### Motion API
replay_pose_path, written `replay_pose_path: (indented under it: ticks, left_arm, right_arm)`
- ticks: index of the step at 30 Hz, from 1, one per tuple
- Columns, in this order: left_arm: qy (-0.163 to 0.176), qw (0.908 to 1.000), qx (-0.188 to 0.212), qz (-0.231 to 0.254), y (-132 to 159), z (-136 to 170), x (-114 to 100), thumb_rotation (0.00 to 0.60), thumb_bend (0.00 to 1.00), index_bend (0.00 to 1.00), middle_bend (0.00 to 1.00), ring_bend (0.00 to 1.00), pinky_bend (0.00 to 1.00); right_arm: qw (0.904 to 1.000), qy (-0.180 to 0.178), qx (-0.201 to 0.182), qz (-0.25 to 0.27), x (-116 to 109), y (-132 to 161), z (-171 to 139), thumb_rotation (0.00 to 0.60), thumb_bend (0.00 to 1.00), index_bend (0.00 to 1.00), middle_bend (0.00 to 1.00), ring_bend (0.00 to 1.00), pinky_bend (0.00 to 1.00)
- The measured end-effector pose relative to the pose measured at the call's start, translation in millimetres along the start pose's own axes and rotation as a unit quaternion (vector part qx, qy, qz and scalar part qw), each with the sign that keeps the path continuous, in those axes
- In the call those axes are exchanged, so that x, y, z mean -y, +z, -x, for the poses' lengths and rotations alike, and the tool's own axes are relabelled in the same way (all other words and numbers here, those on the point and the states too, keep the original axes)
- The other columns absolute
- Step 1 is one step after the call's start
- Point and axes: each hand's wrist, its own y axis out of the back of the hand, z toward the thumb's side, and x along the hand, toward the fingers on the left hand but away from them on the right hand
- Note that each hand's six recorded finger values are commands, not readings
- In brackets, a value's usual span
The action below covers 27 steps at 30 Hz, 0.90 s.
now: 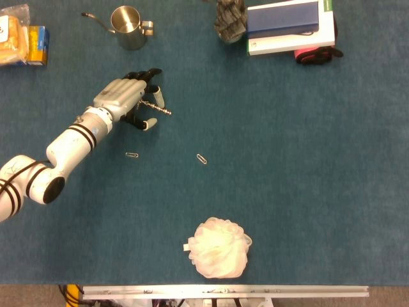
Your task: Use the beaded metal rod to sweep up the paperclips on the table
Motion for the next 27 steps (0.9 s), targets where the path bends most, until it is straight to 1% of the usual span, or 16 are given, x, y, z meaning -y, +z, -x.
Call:
replay_pose_path:
  ticks: [6, 15, 27]
  left_arm:
    - [0.006, 0.9999, -0.006, -0.01, -3, -8, 4, 0.6, 0.32, 0.39, 0.0, 0.0, 0.0]
    - [0.018, 0.9996, -0.006, -0.02, -1, -13, 4, 0.6, 0.32, 0.4, 0.0, 0.0, 0.0]
    - [0.019, 0.9993, -0.01, -0.031, 0, -17, 9, 0.6, 0.32, 0.42, 0.0, 0.0, 0.0]
  right_arm:
    - [1.0, 0.003, 0.001, 0.002, 2, -1, 0, 0.6, 0.0, 0.13, 0.04, 0.0, 0.06]
    - [1.0, 0.009, -0.002, 0.004, 7, 1, 1, 0.6, 0.0, 0.13, 0.04, 0.0, 0.06]
    - [0.9999, 0.013, -0.005, 0.005, 11, 2, 3, 0.6, 0.0, 0.13, 0.04, 0.0, 0.06]
